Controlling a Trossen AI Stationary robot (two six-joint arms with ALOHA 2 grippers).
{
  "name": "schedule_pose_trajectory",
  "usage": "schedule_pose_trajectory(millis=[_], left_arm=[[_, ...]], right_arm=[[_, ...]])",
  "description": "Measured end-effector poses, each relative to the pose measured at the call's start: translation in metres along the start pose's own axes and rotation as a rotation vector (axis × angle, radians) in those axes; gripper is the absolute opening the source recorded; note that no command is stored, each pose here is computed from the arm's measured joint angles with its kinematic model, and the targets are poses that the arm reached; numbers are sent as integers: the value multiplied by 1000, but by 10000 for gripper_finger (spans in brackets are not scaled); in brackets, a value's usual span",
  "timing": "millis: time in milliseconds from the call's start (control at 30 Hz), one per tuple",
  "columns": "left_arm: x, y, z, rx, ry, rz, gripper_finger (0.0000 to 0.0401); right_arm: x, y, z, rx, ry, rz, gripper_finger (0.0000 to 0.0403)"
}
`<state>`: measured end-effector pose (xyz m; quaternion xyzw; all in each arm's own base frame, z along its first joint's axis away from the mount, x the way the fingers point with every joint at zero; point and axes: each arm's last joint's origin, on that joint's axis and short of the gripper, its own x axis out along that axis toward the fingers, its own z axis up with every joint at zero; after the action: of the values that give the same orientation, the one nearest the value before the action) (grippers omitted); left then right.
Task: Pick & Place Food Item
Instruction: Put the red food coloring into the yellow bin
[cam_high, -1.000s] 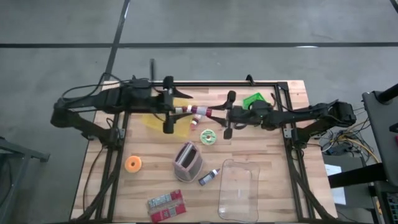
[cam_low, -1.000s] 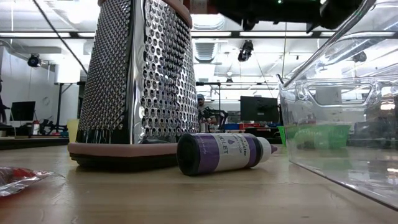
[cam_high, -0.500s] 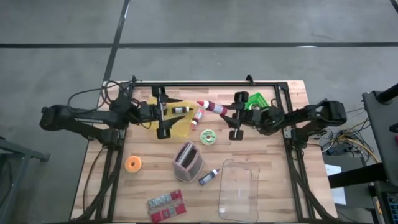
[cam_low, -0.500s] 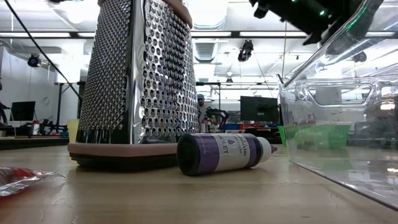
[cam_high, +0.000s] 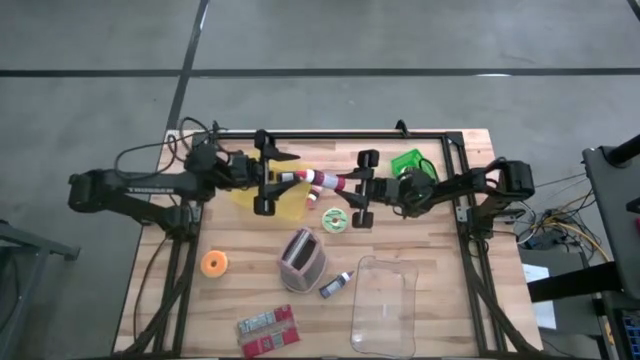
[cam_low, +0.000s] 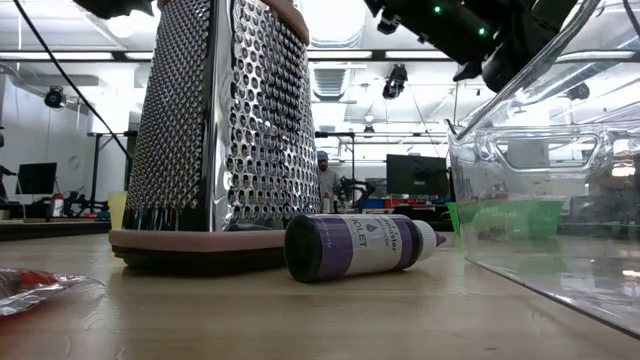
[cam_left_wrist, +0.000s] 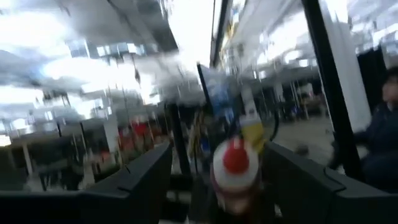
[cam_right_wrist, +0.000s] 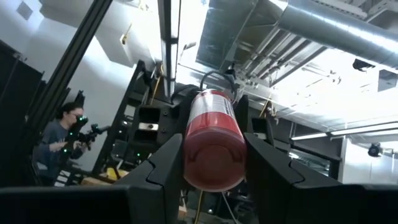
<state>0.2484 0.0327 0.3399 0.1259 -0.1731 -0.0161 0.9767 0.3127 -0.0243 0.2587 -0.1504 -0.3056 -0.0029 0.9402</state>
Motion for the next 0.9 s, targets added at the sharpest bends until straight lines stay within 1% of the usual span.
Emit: schedule_pose_trajectory(millis=[133,267,433,533,733,833,900], left_arm=[[4,2,0,-19,125,-19,250],[10,6,10,-42,229,-39,250],[15,11,32,-47,393,-72,250],[16,15,46,-28,495,-67,249],[12,19,68,-37,595,-79,248],[13,19,70,-38,620,-86,247],[14,19,66,-43,643,-90,247]], right_arm=[[-1,0,2,5,1,-1,131],[-2,-1,0,22,21,0,131],[-2,-2,-2,28,36,1,131],[-3,-2,-4,34,57,5,131],[-3,-3,-5,38,69,8,131],[-2,-3,-5,38,68,7,131],[-2,-4,-5,41,68,5,131]])
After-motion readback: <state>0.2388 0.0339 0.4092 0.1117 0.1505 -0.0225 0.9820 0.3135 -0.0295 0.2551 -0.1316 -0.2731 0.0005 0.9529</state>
